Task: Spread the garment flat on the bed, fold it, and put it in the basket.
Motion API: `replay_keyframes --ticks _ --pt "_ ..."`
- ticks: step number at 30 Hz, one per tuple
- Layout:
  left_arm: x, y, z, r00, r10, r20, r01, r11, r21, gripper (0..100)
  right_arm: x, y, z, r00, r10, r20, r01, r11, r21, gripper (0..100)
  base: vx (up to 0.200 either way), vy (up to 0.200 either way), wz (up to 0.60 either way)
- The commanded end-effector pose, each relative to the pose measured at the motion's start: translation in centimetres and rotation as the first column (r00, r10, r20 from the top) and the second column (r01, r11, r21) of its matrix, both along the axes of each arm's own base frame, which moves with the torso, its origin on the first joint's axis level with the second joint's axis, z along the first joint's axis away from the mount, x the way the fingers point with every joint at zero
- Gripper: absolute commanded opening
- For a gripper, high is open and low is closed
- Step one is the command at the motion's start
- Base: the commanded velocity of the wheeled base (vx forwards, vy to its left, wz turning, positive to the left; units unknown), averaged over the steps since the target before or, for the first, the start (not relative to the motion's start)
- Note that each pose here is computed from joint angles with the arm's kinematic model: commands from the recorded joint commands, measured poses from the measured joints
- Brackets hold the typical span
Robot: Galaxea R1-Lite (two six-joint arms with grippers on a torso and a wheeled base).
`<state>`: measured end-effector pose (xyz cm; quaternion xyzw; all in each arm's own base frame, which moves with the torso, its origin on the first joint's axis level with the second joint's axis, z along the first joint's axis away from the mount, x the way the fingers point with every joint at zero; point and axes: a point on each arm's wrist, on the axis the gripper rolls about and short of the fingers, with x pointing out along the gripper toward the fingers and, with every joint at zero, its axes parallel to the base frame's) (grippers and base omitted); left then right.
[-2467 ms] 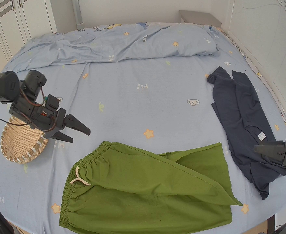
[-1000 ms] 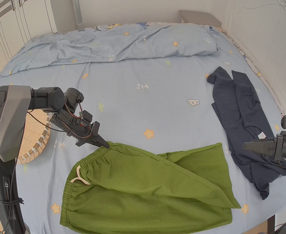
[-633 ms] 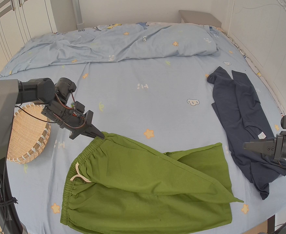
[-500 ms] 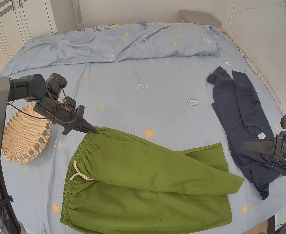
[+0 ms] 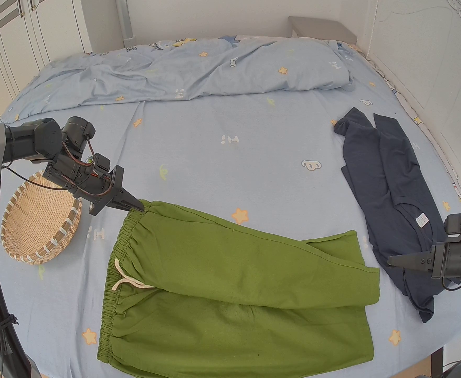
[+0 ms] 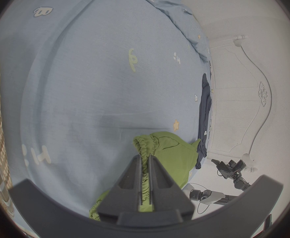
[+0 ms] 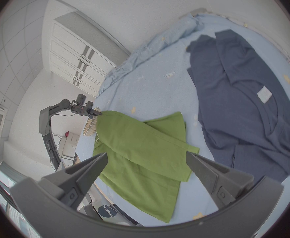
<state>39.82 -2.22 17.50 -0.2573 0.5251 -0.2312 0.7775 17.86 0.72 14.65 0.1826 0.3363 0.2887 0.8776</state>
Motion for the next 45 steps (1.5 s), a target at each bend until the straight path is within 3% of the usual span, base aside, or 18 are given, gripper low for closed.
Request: replay_keyframes --ticks 1,16,22,36,37,45 --pt "-0.1 -0.1 0.1 1.0 -0.003 0.001 0.003 1.0 0.0 0 1.7 -0.7 -3.4 0.991 -0.032 -0.133 0.033 0.999 0.007 100 0.0 0.0 0.0" --pt "-0.1 0.0 0.2 1.0 -0.001 0.007 0.001 1.0 0.0 0 4.9 -1.2 -8.9 0.97 -0.042 -0.241 0.046 0.999 0.009 100 0.0 0.0 0.0" --pt "-0.1 -0.1 0.1 1.0 -0.004 0.008 0.004 1.0 0.001 0 5.3 -1.2 -9.1 0.984 -0.043 -0.172 0.046 0.999 0.01 100 0.0 0.0 0.0" --pt "-0.1 0.0 0.1 1.0 -0.001 0.009 0.001 1.0 0.0 0 6.5 -0.8 -9.4 0.986 -0.025 -0.166 0.028 0.999 0.016 100 0.0 0.0 0.0" --pt "-0.1 0.0 0.1 1.0 -0.001 0.009 0.001 1.0 0.0 0 6.5 -0.8 -9.4 0.986 -0.025 -0.166 0.028 0.999 0.017 0 0.0 0.0 0.0" --pt "0.0 0.0 0.2 1.0 -0.001 0.01 0.001 1.0 0.0 0 6.7 -1.0 -9.2 0.987 -0.036 -0.158 0.039 0.999 0.016 0 0.0 0.0 0.0"
